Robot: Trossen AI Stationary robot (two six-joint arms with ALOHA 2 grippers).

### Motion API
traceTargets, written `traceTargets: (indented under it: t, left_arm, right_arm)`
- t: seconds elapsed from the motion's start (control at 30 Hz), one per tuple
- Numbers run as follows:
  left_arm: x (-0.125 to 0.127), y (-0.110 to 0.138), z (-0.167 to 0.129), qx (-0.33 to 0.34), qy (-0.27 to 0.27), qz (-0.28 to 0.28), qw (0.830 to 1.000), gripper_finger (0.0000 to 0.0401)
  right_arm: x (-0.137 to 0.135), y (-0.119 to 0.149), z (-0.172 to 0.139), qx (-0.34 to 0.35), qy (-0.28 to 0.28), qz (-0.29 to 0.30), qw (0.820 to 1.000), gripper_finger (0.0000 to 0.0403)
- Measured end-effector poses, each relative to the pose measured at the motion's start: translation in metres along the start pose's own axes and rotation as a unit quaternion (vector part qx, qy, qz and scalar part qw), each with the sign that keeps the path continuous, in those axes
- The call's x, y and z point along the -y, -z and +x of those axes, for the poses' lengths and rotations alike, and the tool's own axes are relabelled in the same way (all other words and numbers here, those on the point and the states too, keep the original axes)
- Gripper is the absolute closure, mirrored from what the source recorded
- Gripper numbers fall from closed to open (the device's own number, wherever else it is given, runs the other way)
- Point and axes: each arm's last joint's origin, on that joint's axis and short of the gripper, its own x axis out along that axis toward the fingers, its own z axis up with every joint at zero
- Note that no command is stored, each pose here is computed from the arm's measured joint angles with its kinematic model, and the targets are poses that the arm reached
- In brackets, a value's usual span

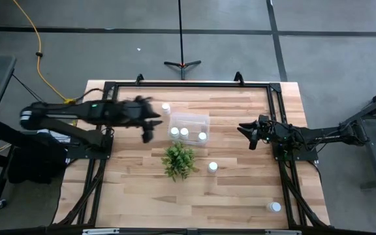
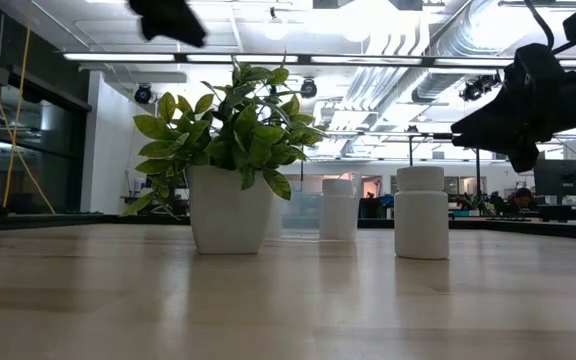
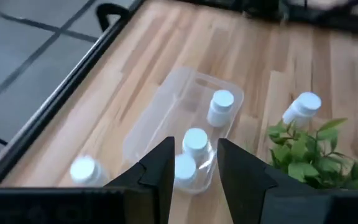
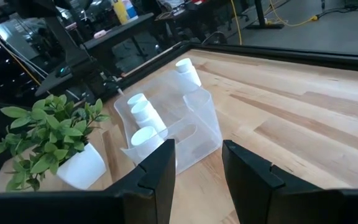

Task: Pick and place pill bottles into a basket
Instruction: Put the white pill bottle in the transparent bin

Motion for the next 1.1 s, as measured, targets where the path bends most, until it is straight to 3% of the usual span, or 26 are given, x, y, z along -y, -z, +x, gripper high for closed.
traceTargets:
  t: [0.17, 0.3, 0.6, 0.87, 0.97, 1.1]
  left_arm:
    - [-0.018, 0.039, -0.029, 0.096, 0.011, -0.06, 0.994, 0.0247]
    - [-0.028, 0.073, -0.038, 0.177, 0.024, -0.064, 0.982, 0.0247]
    - [-0.04, 0.146, -0.033, 0.225, 0.081, -0.066, 0.969, 0.0247]
    - [-0.04, 0.167, -0.03, 0.343, 0.12, -0.006, 0.932, 0.0247]
    - [-0.038, 0.173, -0.021, 0.32, 0.133, 0.004, 0.938, 0.0247]
    - [-0.037, 0.182, -0.011, 0.308, 0.135, -0.035, 0.941, 0.0253]
  right_arm:
    - [0.0, 0.0, 0.0, 0.001, 0.0, 0.001, 1.0, 0.0279]
    - [0.0, -0.001, 0.0, 0.003, -0.001, 0.002, 1.0, 0.0279]
    - [-0.001, -0.002, 0.0, 0.013, -0.005, 0.04, 0.999, 0.0279]
    - [-0.006, -0.012, -0.001, 0.061, -0.025, 0.045, 0.997, 0.0279]
    - [-0.007, -0.016, -0.002, 0.084, -0.028, 0.032, 0.996, 0.0279]
    - [-0.009, -0.02, -0.002, 0.101, -0.038, 0.02, 0.994, 0.0279]
